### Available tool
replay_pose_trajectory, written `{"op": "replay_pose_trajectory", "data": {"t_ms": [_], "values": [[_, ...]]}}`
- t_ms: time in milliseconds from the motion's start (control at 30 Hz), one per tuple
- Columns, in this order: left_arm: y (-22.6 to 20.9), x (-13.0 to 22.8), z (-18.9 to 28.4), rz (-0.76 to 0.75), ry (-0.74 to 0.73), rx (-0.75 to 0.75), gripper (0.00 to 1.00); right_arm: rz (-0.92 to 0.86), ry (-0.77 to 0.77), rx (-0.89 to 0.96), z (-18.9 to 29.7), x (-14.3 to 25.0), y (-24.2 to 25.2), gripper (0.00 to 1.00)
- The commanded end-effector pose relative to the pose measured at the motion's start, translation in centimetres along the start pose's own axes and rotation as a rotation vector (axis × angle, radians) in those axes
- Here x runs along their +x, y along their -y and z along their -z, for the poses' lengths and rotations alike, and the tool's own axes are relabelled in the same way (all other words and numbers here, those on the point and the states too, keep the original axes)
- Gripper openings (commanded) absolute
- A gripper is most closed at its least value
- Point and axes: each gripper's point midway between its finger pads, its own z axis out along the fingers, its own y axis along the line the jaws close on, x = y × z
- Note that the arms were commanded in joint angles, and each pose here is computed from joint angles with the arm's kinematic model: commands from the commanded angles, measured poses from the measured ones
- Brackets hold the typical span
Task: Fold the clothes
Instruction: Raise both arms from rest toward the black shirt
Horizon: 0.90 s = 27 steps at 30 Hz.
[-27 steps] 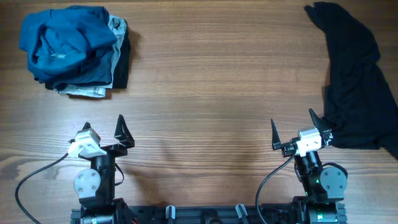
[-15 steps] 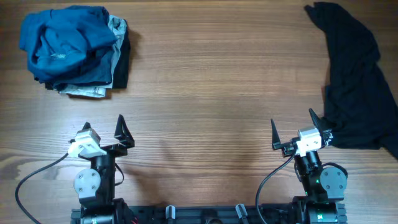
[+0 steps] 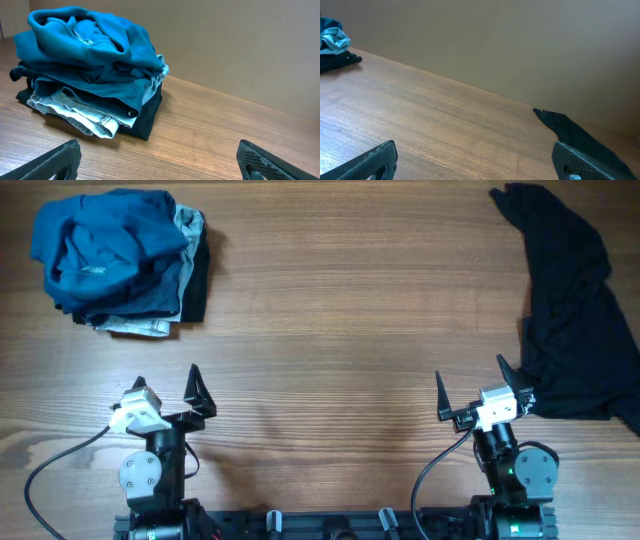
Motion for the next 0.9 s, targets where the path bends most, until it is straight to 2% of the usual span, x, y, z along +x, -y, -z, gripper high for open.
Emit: {"op": "replay_pose_trajectory", "data": {"t_ms": [0,67,133,167,233,300,333,400,467,633,867], "values": [[0.1,0.2,0.0,0.002,-0.003,0.005,1.0,0.062,0.006,0.02,0.1,-0.1,0.4,1.0],[1.1,0.3,0.0,0.063,-0.015,0.062,1.0,0.059,0.011,0.009,0.1,-0.2,0.2,1.0],[1.6,-0.3,0.1,0.19,0.004,0.087,1.0,0.064,0.029,-0.019,0.1,-0.6,-0.3,1.0],[1.9,-1.3,0.1,0.23,0.039,0.104,1.0,0.07,0.064,-0.021,0.1,-1.4,-0.3,1.0],[4.3,-4.5,0.9,0.315,0.139,0.251,1.0,0.088,0.155,-0.163,0.5,-3.2,-2.7,1.0],[7.2,-7.0,2.4,0.302,0.211,0.425,1.0,0.048,0.212,-0.235,1.0,-4.5,-3.8,1.0],[8.6,-8.1,3.5,0.271,0.246,0.513,1.0,-0.038,0.249,-0.245,1.3,-5.7,-3.7,1.0],[10.3,-8.6,4.6,0.234,0.251,0.613,1.0,-0.11,0.314,-0.245,1.7,-7.5,-3.3,1.0],[11.1,-8.2,4.9,0.225,0.2,0.651,1.0,-0.167,0.398,-0.248,2.5,-9.7,-2.9,1.0],[11.2,-7.9,3.8,0.28,0.018,0.578,1.0,-0.271,0.456,-0.284,3.7,-12.8,-2.6,1.0],[15.4,-10.3,0.4,0.252,-0.284,0.689,1.0,-0.368,0.166,-0.369,0.1,-13.4,-2.7,1.0]]}}
